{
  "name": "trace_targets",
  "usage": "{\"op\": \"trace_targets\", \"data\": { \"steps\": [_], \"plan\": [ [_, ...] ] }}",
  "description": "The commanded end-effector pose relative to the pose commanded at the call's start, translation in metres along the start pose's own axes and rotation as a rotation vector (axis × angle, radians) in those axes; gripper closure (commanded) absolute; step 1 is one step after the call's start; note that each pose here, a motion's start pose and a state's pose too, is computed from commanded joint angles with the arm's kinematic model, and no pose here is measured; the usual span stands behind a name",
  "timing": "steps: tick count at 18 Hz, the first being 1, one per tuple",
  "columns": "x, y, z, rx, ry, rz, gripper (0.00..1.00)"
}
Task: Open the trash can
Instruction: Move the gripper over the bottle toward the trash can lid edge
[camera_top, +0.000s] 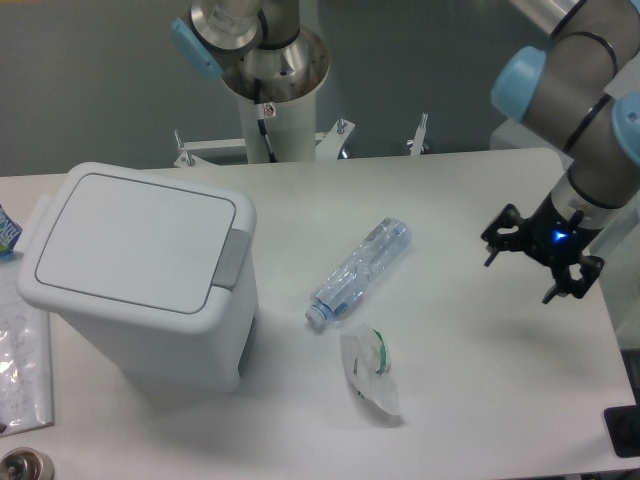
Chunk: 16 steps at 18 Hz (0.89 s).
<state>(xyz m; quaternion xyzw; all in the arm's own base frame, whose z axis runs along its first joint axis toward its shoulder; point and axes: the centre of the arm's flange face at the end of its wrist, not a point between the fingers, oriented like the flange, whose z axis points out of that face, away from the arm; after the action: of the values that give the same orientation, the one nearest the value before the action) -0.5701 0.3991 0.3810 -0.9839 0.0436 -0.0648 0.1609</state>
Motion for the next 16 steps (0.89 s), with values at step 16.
{"op": "trace_targets", "data": {
  "steps": [16],
  "plan": [
    [0.112, -0.122, -0.033, 0.207, 0.073, -0.201, 0.0]
  ]
}}
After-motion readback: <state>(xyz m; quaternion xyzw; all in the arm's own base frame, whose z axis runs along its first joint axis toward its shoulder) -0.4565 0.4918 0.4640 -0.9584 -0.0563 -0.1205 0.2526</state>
